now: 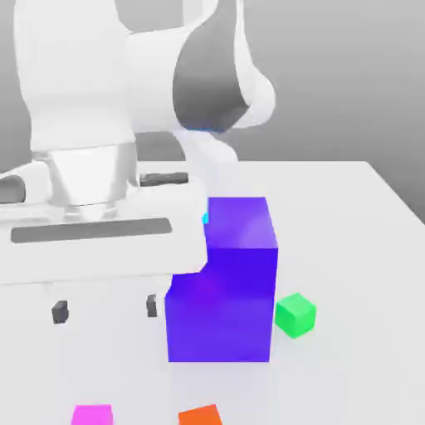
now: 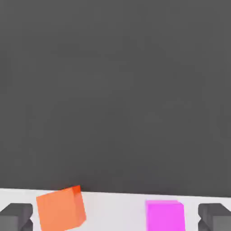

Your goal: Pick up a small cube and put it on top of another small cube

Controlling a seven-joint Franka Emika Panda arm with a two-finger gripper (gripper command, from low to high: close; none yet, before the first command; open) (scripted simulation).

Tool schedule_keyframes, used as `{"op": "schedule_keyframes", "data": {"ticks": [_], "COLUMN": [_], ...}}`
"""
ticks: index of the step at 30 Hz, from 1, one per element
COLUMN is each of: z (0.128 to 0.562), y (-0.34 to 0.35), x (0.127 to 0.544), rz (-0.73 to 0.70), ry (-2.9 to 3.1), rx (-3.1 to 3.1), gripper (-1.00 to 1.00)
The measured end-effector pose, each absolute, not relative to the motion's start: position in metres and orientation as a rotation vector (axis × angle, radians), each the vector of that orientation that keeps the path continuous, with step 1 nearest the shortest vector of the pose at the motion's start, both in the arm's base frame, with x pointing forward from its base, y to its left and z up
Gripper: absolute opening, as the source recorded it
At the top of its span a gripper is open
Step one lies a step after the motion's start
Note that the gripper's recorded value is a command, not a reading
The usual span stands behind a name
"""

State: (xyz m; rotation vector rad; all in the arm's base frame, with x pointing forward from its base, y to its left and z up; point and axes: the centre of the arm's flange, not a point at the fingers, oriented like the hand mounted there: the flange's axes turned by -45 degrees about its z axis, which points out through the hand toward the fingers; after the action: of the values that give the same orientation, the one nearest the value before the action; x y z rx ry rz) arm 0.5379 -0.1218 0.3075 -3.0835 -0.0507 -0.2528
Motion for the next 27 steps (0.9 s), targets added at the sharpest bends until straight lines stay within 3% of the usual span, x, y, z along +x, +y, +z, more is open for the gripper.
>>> {"op": "schedule_keyframes", "data": {"ticks": [6, 10, 11, 18, 23, 27], "z": [0.208, 0.147, 0.135, 0.133, 0.196, 0.239], "y": [-0.153, -0.158, -0.158, -0.158, -0.156, -0.104], "x": [0.524, 0.522, 0.521, 0.521, 0.527, 0.529], "rz": [-0.036, -0.003, -0.001, 0.001, -0.02, -0.061], "ry": [-0.066, -0.071, -0.071, -0.071, -0.107, -0.51], "rx": [-3.133, -3.142, -3.141, -3.141, -3.132, -3.093], "gripper": [0.0, 0.0, -1.0, -1.0, -1.0, -1.0]}}
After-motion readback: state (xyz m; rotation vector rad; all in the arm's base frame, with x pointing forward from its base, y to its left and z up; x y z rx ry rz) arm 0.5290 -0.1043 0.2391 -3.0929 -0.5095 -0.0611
